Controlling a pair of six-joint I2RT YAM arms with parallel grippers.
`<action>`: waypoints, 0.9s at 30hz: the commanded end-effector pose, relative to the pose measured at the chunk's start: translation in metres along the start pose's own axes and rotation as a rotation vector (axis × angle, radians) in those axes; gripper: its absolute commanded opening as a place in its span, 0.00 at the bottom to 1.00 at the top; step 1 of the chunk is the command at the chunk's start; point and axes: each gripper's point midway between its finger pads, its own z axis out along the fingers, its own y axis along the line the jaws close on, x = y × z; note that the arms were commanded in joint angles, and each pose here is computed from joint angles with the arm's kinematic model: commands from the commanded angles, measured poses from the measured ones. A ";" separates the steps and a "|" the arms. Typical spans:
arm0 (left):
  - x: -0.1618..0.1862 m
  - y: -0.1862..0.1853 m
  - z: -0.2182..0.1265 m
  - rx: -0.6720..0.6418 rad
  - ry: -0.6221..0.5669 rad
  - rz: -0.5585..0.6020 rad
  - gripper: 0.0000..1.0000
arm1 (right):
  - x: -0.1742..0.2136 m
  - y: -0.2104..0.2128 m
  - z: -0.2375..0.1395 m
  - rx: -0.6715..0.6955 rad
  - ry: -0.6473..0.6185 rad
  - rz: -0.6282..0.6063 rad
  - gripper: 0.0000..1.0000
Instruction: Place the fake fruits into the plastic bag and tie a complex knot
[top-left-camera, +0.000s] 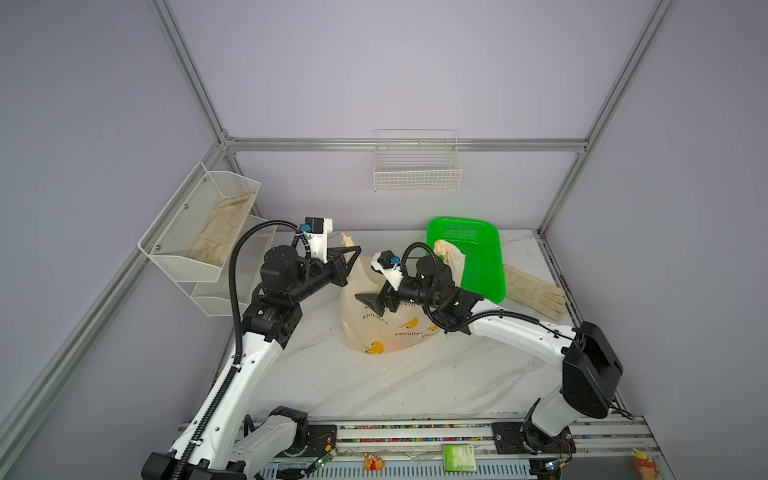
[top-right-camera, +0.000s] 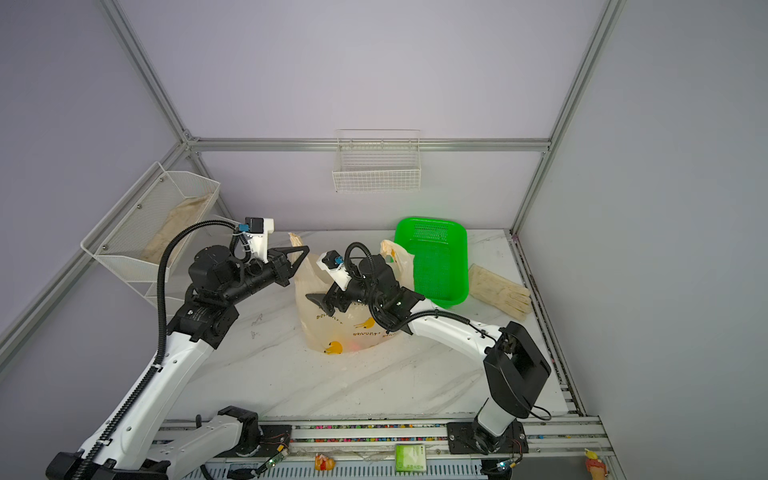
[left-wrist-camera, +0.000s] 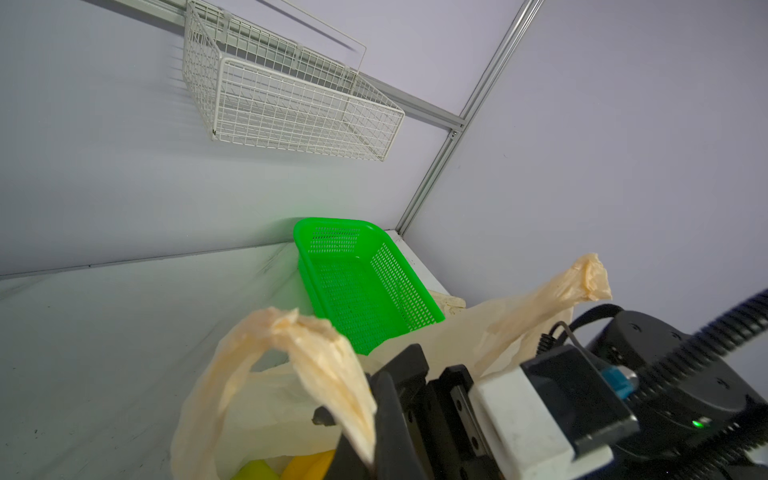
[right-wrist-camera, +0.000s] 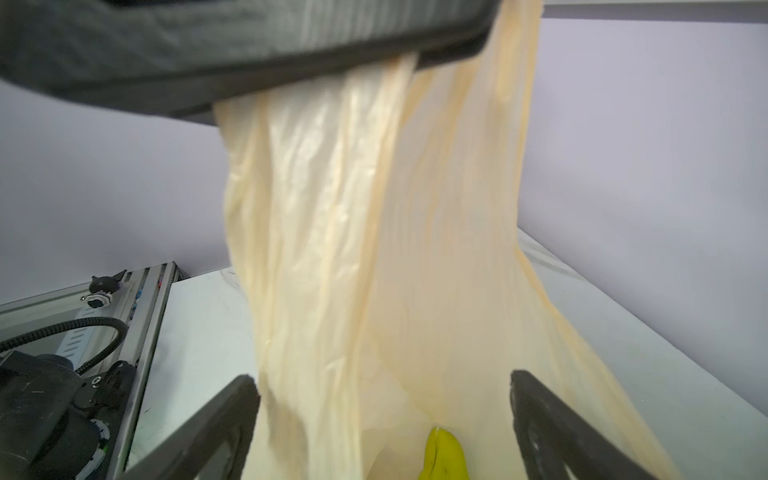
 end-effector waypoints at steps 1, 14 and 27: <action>-0.014 -0.011 -0.010 0.020 -0.039 0.046 0.00 | -0.033 0.012 -0.002 -0.145 -0.110 -0.033 0.70; -0.022 0.007 -0.056 -0.236 -0.053 0.259 0.56 | -0.021 0.020 -0.011 -0.226 -0.143 0.016 0.00; -0.059 -0.008 -0.011 -0.119 0.034 0.242 0.97 | -0.018 0.022 -0.017 -0.218 -0.143 0.015 0.00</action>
